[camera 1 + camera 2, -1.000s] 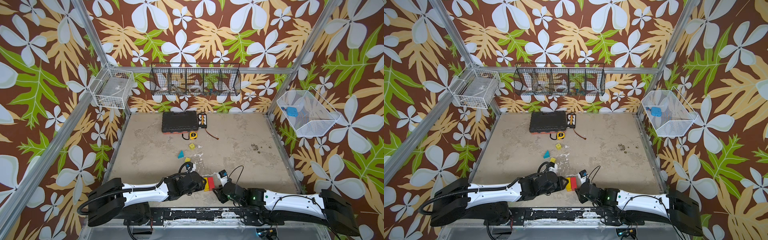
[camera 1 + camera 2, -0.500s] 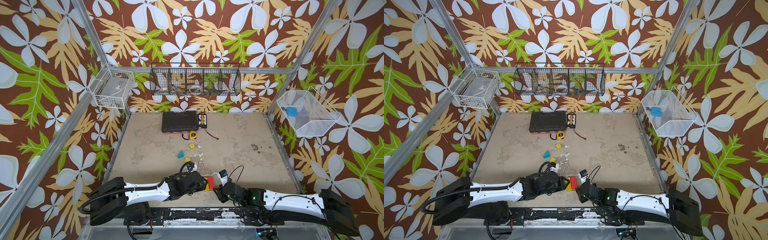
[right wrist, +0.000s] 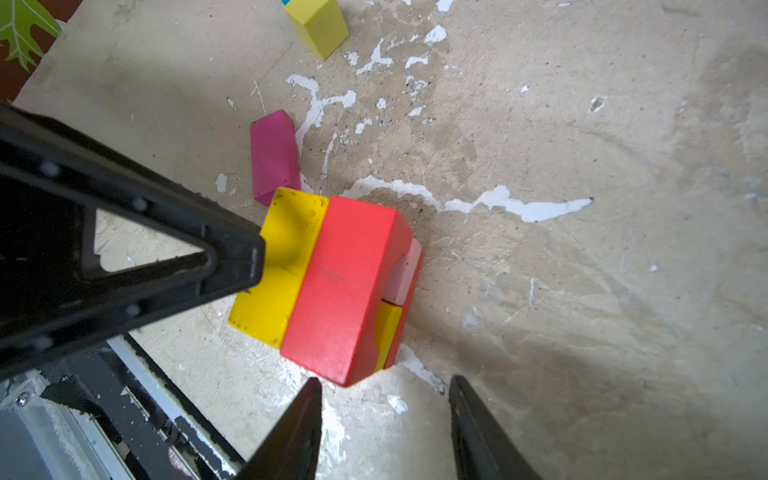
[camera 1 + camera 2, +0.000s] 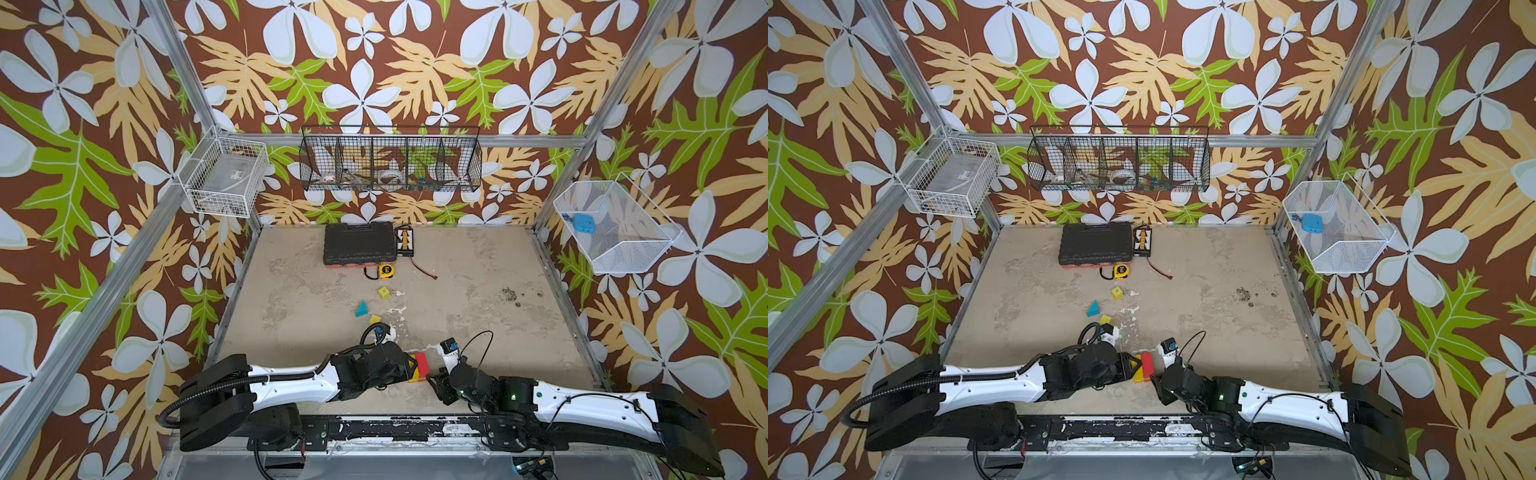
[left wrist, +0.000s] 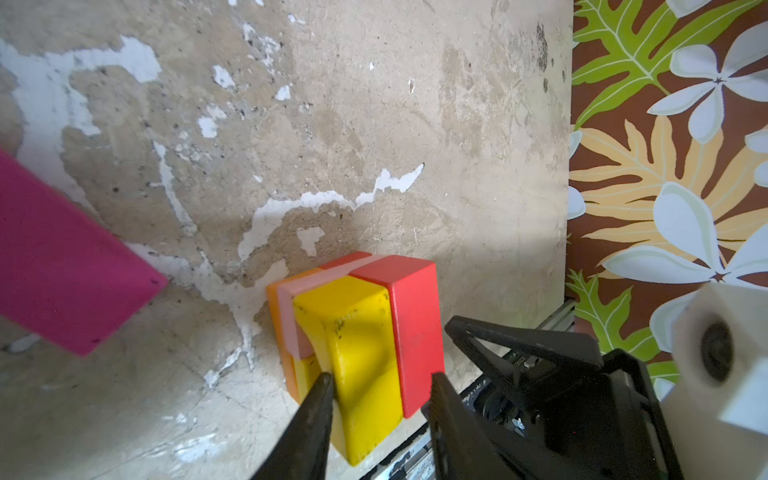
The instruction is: Build the wood block tower
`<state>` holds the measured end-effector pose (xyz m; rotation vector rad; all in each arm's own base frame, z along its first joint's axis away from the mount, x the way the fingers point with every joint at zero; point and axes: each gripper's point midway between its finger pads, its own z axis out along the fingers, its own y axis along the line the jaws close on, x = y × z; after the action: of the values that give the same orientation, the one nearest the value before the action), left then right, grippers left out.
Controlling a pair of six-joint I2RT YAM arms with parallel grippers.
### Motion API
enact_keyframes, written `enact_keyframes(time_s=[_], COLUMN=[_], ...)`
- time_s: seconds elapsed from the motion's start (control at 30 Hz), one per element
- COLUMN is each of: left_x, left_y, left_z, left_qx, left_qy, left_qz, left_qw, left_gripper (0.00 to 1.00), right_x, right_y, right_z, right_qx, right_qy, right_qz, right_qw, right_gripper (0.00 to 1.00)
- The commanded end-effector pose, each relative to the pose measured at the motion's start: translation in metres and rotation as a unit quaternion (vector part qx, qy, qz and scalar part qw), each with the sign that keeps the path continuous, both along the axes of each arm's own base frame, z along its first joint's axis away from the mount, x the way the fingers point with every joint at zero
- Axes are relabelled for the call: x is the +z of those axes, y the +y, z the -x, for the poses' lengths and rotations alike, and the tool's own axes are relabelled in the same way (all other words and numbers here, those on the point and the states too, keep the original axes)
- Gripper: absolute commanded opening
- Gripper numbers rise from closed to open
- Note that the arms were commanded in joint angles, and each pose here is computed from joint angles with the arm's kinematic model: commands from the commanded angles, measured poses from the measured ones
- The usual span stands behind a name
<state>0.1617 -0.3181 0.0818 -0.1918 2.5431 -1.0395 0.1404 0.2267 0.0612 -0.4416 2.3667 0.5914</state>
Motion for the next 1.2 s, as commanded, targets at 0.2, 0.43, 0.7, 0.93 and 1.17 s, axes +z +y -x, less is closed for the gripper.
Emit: enact_keyframes(time_s=[0.2,0.43,0.7,0.93,1.17], left_x=[0.002,0.006,0.008,0.024,0.042], left_y=[0.003,0.014,0.018,0.050,0.129], left_z=[-0.003,-0.006,-0.009,-0.028,-0.070], left_qx=[0.011,0.029,0.033,0.070,0.158], left_qy=[-0.003,-0.011,-0.014,-0.032,-0.052], left_qz=[0.002,-0.001,-0.004,-0.005,-0.033], left_qw=[1.000,1.000,0.999,0.997,0.985], left_gripper=[0.40,0.41,0.41,0.41,0.42], right_x=[0.000,0.001,-0.004,0.006,0.035], right_y=[0.001,0.002,0.012,0.005,0.001], right_z=[0.000,-0.001,0.003,0.000,-0.001], right_qx=[0.000,0.001,0.022,0.007,0.011], right_qy=[-0.001,-0.001,0.009,-0.001,-0.018], right_qz=[0.003,0.001,0.004,-0.003,0.007], right_qw=[1.000,1.000,1.000,1.000,1.000], right_gripper=[0.50,0.50,0.51,0.54,0.57])
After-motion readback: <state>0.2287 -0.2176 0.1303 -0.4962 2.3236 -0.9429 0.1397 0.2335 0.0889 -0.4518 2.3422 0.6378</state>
